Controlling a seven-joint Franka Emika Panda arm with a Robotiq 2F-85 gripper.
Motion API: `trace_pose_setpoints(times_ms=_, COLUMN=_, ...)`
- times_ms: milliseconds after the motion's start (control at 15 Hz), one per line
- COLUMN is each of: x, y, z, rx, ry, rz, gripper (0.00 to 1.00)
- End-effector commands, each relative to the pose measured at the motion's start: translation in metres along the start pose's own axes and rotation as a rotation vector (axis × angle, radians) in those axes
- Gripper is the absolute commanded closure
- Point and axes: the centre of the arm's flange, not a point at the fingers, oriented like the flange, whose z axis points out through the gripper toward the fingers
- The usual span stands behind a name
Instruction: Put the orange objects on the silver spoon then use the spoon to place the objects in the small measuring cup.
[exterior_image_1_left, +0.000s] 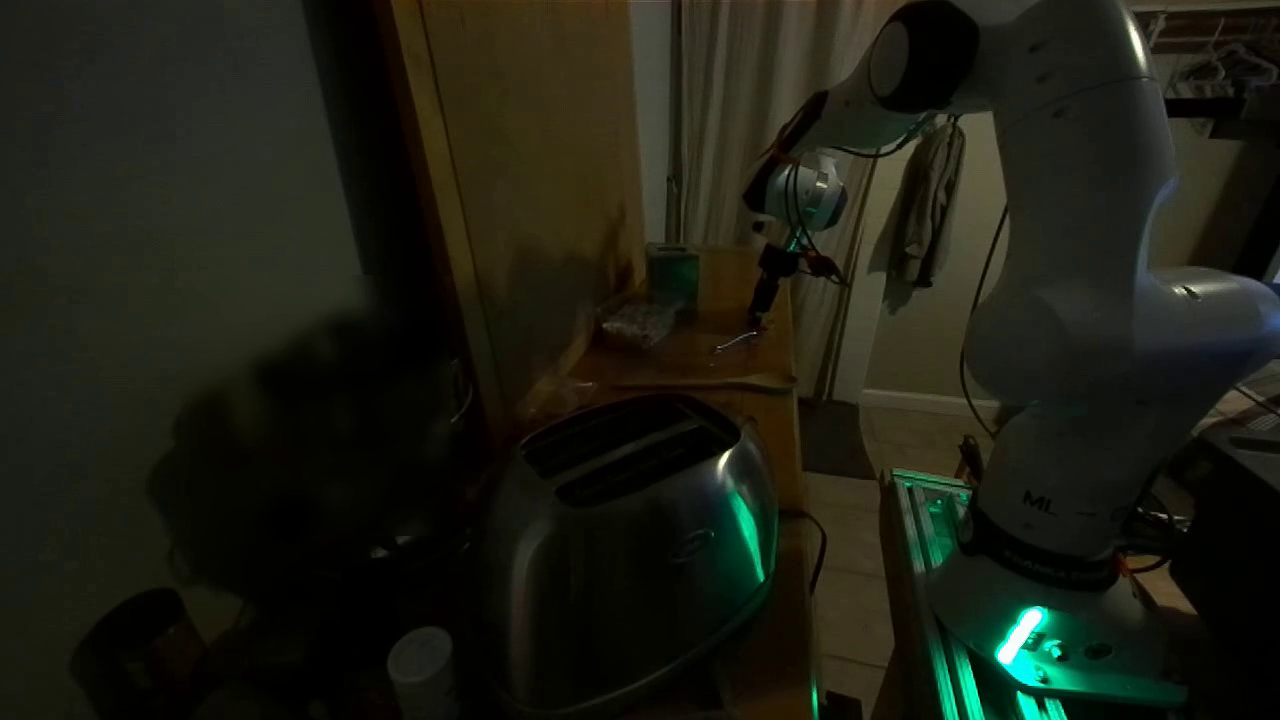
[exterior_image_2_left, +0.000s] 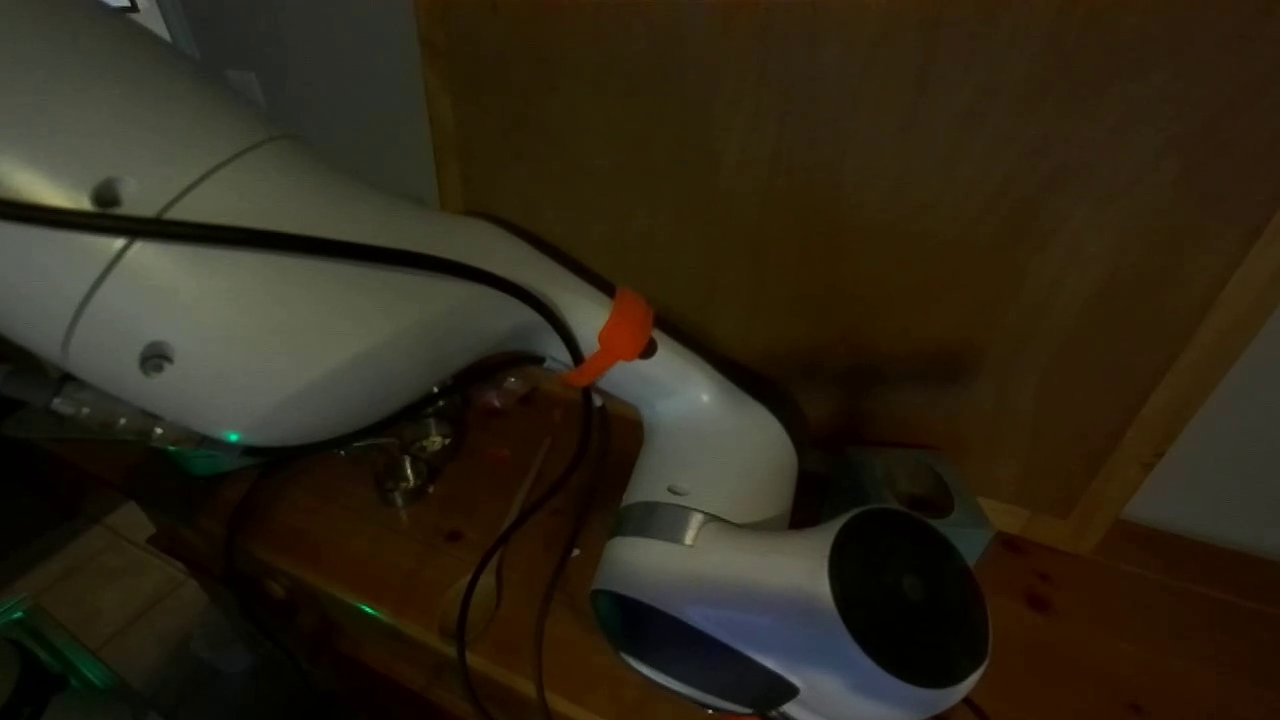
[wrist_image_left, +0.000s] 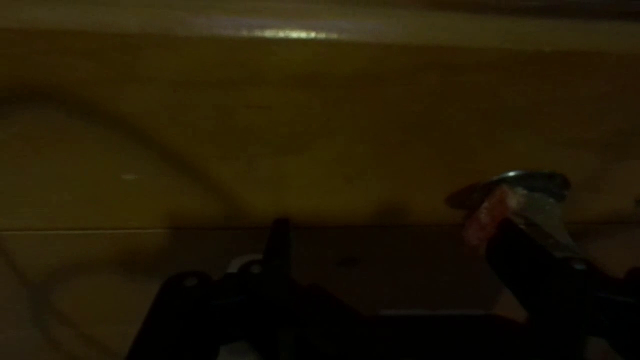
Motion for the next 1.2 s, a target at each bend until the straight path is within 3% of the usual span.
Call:
trace_pose_setpoints(times_ms=0, x=-0.006, y=0.001, z=-0.001, rx=0.017, ry=0.013, rz=-0.040, gripper=0.00)
trace_pose_setpoints(times_ms=600, x=-0.017, y=-0.001, z=-0.005, rx=0.054, ry=0.024, rz=-0.150, gripper=0.00)
trace_pose_setpoints(times_ms=1133, x=-0.010, y=-0.010, z=-0.014, rx=0.122, ry=0.047, rz=-0.146, gripper=0.00)
